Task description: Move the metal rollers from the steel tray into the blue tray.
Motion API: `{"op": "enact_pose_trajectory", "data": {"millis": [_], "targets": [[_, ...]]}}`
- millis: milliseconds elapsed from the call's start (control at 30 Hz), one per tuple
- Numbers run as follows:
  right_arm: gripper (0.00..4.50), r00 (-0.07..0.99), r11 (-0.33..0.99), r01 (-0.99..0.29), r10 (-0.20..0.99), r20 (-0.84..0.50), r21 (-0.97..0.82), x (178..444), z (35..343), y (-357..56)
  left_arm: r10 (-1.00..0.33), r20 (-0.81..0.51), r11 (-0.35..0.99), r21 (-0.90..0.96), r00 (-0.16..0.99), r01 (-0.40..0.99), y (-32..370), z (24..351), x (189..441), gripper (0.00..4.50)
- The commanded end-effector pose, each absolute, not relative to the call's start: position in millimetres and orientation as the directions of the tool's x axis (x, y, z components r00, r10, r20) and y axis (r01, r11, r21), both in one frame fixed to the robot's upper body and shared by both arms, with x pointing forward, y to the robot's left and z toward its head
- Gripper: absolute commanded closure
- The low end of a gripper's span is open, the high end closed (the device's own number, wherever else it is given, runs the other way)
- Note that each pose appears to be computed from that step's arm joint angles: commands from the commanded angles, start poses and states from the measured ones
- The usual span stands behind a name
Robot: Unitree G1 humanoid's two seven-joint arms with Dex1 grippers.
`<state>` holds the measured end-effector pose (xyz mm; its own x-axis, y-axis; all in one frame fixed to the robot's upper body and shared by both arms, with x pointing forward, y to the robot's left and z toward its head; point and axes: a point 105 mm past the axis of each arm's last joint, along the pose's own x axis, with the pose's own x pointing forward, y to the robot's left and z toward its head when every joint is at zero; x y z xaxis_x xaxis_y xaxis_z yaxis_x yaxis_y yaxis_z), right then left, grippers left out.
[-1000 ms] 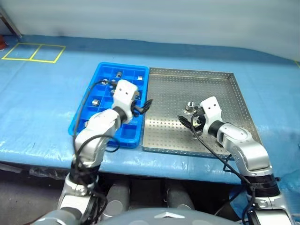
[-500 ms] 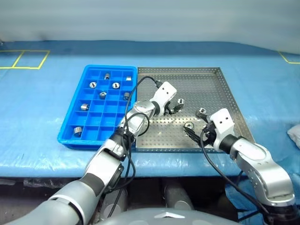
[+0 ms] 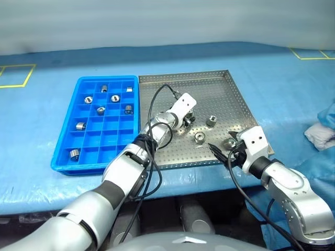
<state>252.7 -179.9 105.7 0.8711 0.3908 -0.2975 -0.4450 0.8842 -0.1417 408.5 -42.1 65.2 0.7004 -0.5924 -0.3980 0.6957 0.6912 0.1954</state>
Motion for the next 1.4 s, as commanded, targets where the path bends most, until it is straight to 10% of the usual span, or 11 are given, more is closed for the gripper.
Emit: {"op": "enact_pose_trajectory", "data": {"millis": [33,267,933,1400], "targets": [[0.00,0.887,0.885,-0.434,0.387,-0.250,-0.170,252,120,-181,-0.643,-0.322,0.674,0.195,0.695,0.713,-69,88,405,1.00],[0.00,0.878,0.873,-0.459,0.416,-0.239,-0.167,251,122,-177,-0.661,-0.304,0.680,0.145,0.686,0.719,-72,88,404,2.84],[0.00,0.827,0.819,-0.553,0.516,-0.223,-0.154,260,123,-161,-0.663,-0.058,0.742,0.085,0.746,0.665,-13,141,402,2.84],[0.00,0.707,0.698,-0.704,0.673,-0.218,-0.128,279,122,-130,-0.077,-0.095,0.956,0.275,0.992,0.101,151,174,322,2.84]]}}
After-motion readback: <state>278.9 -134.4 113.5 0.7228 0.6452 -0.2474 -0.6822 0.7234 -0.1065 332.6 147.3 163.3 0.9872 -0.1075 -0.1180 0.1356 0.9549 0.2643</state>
